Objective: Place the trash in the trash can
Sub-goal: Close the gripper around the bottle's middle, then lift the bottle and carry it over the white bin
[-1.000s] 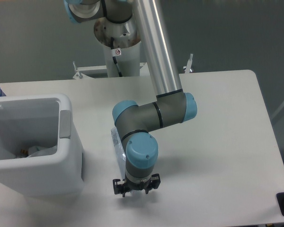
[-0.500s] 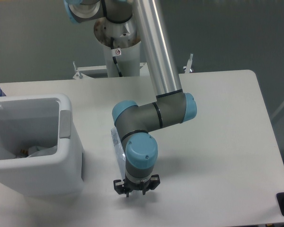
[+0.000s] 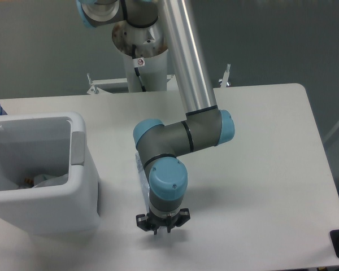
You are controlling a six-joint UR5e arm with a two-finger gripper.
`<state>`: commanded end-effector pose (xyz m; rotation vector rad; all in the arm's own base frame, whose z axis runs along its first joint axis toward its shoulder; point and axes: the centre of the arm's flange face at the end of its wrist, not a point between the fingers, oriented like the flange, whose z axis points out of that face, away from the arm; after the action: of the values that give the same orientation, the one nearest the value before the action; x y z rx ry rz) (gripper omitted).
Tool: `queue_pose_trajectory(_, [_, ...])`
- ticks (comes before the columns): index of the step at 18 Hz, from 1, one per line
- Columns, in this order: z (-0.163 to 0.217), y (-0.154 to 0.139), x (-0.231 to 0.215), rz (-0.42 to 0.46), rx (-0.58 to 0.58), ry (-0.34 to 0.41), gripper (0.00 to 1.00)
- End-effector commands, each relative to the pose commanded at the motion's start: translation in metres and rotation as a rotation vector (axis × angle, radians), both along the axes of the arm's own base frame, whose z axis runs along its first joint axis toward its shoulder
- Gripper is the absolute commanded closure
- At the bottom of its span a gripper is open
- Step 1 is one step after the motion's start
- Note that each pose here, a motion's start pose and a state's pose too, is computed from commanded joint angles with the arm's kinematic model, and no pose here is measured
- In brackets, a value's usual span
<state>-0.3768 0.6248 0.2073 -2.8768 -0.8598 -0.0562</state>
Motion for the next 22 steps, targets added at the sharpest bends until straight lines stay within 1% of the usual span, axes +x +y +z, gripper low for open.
queue_pose_trajectory(4, [0.017, 0.005, -0.007, 0.001, 0.028, 0.02, 0.69])
queue_pose_trajectory(6, [0.033, 0.003, -0.012, 0.005, 0.048, 0.037, 0.76])
queue_pose_trajectory(10, [0.047, -0.006, -0.022, 0.017, 0.062, 0.048, 0.77])
queue_pose_trajectory(13, [0.053, -0.005, -0.023, 0.016, 0.07, 0.058, 0.77])
queue_pose_trajectory(14, [0.061, -0.005, -0.025, 0.016, 0.081, 0.068, 0.77])
queue_pose_trajectory(16, [0.113, -0.004, -0.035, 0.024, 0.145, 0.129, 0.77])
queue_pose_trajectory(19, [0.192, -0.002, -0.059, 0.044, 0.275, 0.244, 0.77])
queue_pose_trajectory(20, [0.214, -0.005, -0.067, 0.054, 0.314, 0.27, 0.77])
queue_pose_trajectory(22, [0.248, -0.019, -0.075, 0.068, 0.381, 0.286, 0.77])
